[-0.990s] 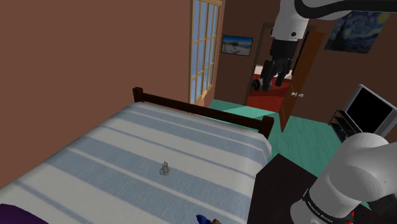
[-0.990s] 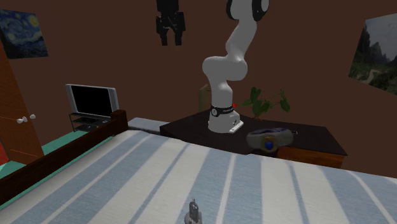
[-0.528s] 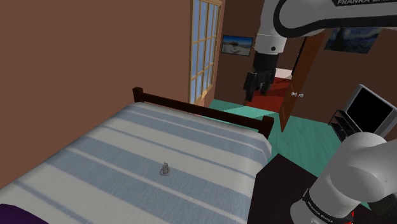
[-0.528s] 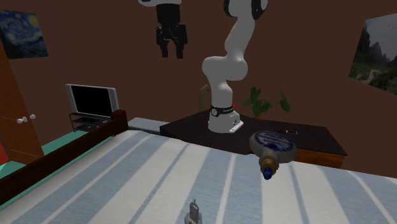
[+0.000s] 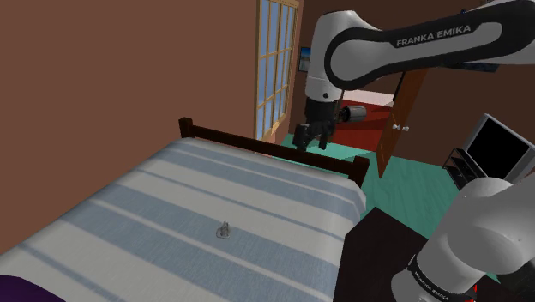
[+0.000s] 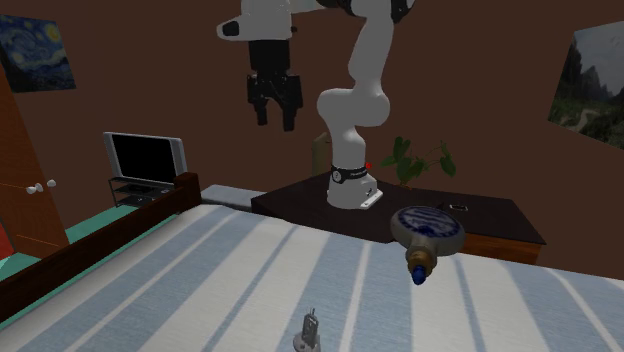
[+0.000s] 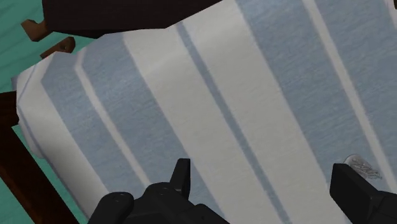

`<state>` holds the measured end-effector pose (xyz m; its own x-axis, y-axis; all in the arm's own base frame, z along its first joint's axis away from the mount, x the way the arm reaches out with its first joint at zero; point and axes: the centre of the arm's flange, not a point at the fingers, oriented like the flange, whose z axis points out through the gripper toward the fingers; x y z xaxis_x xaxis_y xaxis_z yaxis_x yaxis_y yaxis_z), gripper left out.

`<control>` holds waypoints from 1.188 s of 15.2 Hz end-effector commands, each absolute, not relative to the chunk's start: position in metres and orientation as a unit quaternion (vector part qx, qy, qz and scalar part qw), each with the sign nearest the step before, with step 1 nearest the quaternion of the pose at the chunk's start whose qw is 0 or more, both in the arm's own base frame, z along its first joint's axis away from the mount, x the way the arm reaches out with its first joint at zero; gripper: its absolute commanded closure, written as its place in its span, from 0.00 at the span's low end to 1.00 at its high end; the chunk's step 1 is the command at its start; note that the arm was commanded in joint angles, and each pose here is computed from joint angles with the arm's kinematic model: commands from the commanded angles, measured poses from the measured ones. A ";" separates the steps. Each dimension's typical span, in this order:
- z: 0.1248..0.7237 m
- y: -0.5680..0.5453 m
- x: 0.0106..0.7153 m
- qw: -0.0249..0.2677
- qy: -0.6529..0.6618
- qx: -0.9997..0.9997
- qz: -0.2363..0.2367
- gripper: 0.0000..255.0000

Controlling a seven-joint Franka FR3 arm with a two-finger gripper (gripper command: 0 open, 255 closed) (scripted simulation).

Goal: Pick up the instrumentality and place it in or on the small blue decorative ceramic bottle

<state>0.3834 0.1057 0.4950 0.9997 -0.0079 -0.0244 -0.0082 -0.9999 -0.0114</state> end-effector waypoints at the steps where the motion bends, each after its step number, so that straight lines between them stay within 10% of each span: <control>1: 0.477 0.121 0.392 0.005 0.002 -1.000 0.011 0.00; 18: 0.335 0.272 0.479 -0.001 -0.017 -1.000 0.006 0.00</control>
